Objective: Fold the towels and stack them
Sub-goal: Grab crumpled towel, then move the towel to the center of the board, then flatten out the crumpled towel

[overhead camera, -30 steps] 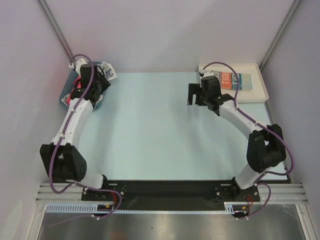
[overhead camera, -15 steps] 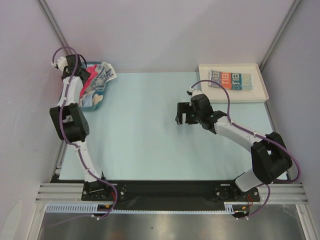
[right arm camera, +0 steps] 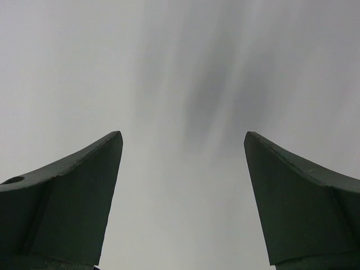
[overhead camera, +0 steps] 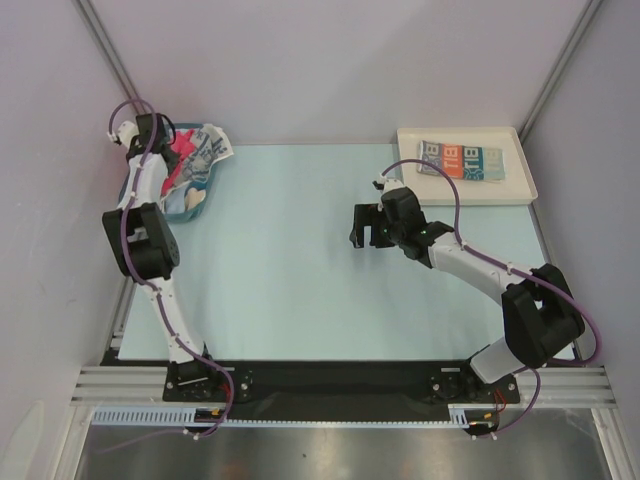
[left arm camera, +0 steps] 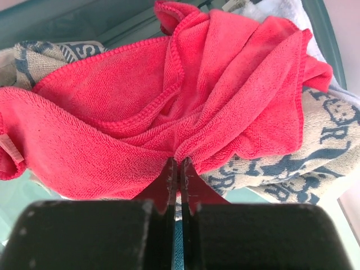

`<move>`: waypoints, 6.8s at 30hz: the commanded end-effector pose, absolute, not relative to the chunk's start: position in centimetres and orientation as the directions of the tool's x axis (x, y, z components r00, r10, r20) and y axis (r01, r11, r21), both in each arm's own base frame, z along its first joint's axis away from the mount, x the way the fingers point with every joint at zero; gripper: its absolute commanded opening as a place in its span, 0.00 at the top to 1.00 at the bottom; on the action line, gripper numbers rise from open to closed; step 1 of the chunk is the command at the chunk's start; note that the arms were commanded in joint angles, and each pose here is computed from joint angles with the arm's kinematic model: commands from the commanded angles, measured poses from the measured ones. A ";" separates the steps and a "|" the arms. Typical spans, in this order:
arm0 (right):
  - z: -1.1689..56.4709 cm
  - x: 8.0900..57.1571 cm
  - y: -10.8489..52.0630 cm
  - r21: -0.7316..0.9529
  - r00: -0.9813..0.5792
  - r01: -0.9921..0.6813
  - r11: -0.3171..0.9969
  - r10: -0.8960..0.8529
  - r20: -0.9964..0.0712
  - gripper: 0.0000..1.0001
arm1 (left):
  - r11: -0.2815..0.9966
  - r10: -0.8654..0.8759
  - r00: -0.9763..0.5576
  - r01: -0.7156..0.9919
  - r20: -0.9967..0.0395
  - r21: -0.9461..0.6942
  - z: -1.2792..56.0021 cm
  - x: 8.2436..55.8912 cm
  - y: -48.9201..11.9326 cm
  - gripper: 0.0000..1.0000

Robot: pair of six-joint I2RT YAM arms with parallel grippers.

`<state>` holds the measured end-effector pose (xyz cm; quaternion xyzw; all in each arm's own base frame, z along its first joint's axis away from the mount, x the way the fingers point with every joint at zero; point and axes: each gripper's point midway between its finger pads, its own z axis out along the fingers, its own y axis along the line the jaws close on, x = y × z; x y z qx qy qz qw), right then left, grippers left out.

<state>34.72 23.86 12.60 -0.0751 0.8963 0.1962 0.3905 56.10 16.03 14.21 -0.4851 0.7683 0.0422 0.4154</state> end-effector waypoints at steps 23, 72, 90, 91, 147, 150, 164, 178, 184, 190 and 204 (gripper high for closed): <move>17.3 35.7 23.3 0.307 -0.553 -0.281 0.909 0.108 -0.826 0.07 | 0.849 -0.528 -0.036 -0.052 -0.849 -0.526 40.9 38.2 -14.4 0.99; 4.7 31.6 31.8 0.280 -0.693 -0.233 0.932 0.043 -0.720 0.42 | 0.900 -0.423 -0.595 -0.190 -0.684 -0.391 8.9 26.2 -13.5 0.50; 8.5 31.2 25.8 0.163 -0.626 -0.061 0.985 0.089 -0.774 1.00 | 0.912 -0.377 -0.659 -0.143 -0.650 -0.384 6.2 26.0 -14.3 0.50; 9.6 30.9 24.8 0.137 -0.599 -0.039 0.990 0.087 -0.796 1.00 | 0.910 -0.375 -0.659 -0.128 -0.652 -0.394 6.3 26.2 -14.7 0.50; 20.3 30.8 15.7 0.141 -0.483 0.021 0.990 0.134 -0.865 1.00 | 0.838 -0.299 -0.729 0.108 -0.616 -0.535 14.7 21.0 -17.9 1.00; 17.6 31.2 16.7 0.122 -0.535 0.016 0.992 0.112 -0.837 1.00 | 0.834 -0.274 -0.767 0.112 -0.581 -0.540 12.5 21.4 -19.0 1.00; 8.5 27.9 15.1 0.048 -0.683 0.026 0.999 0.052 -0.729 1.00 | 0.739 -0.251 -0.896 0.067 -0.367 -0.670 4.7 15.2 -20.4 0.66; 7.4 27.6 14.1 0.035 -0.700 0.056 0.998 0.064 -0.711 1.00 | 0.774 -0.195 -0.910 0.086 -0.365 -0.628 3.1 13.7 -21.0 0.57; 7.8 28.0 14.4 0.043 -0.691 0.052 0.998 0.067 -0.719 1.00 | 0.780 -0.209 -0.883 0.109 -0.421 -0.616 3.6 15.7 -21.8 0.52; 8.1 28.3 14.7 0.052 -0.687 0.051 0.997 0.073 -0.723 1.00 | 0.764 -0.203 -0.878 0.134 -0.433 -0.631 3.8 17.2 -23.5 0.54; 12.8 31.0 15.9 0.104 -0.617 0.043 0.994 0.108 -0.780 1.00 | 0.836 -0.227 -0.820 0.113 -0.526 -0.538 7.3 22.5 -21.5 1.00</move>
